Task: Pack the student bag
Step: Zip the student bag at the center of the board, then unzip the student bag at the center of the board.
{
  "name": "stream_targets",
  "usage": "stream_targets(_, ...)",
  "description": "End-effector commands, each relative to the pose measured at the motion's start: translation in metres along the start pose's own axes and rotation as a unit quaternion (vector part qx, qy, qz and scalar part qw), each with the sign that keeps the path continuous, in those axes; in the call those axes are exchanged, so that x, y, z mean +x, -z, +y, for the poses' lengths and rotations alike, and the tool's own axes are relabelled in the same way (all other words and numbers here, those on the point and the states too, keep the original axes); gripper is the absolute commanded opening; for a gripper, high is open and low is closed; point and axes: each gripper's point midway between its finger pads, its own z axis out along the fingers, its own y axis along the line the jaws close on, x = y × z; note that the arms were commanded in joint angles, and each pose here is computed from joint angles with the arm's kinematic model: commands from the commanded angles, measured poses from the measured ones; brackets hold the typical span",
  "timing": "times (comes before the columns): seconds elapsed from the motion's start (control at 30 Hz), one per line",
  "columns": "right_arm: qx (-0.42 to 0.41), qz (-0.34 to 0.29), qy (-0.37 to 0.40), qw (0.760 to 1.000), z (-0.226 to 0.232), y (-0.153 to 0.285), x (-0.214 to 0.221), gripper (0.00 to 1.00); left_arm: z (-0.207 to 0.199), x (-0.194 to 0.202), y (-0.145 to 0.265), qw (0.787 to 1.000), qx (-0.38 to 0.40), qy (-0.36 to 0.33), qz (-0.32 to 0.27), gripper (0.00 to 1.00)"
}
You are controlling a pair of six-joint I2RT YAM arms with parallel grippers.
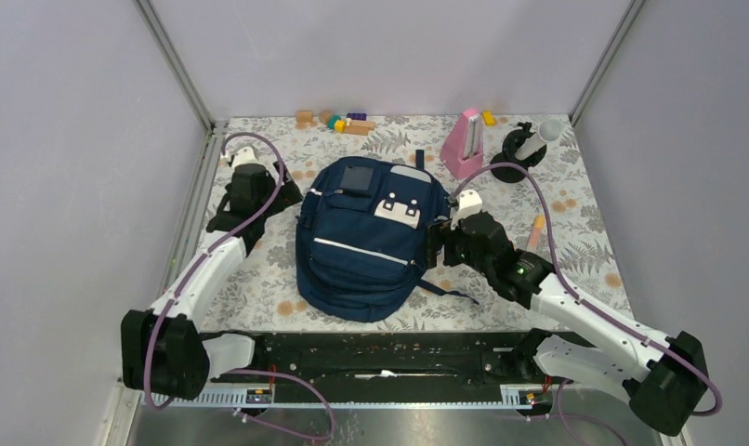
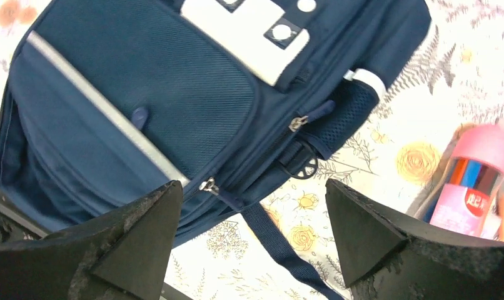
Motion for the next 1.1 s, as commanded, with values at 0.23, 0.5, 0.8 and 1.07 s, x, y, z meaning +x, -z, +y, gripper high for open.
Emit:
stream_targets(0.23,-0.001,-0.011,-0.243,0.970,-0.016,-0.026,-0.008,0.83,-0.079,-0.045,0.081,0.985,0.145,-0.074,0.055,0.95)
stream_targets(0.5,-0.031,-0.062,-0.348,0.935,-0.006,-0.055,-0.024,0.68,-0.086,-0.033,0.080,0.973,0.193,-0.118,0.044,0.97)
stream_targets(0.8,0.066,-0.074,-0.387,0.917,-0.042,-0.081,0.001,0.63,-0.079,-0.013,0.085,0.970,0.177,-0.158,0.049,0.98)
stream_targets(1.07,0.093,-0.069,-0.397,0.910,-0.049,-0.099,0.010,0.56,-0.083,-0.004,0.088,0.967,0.182,-0.173,0.051,0.98)
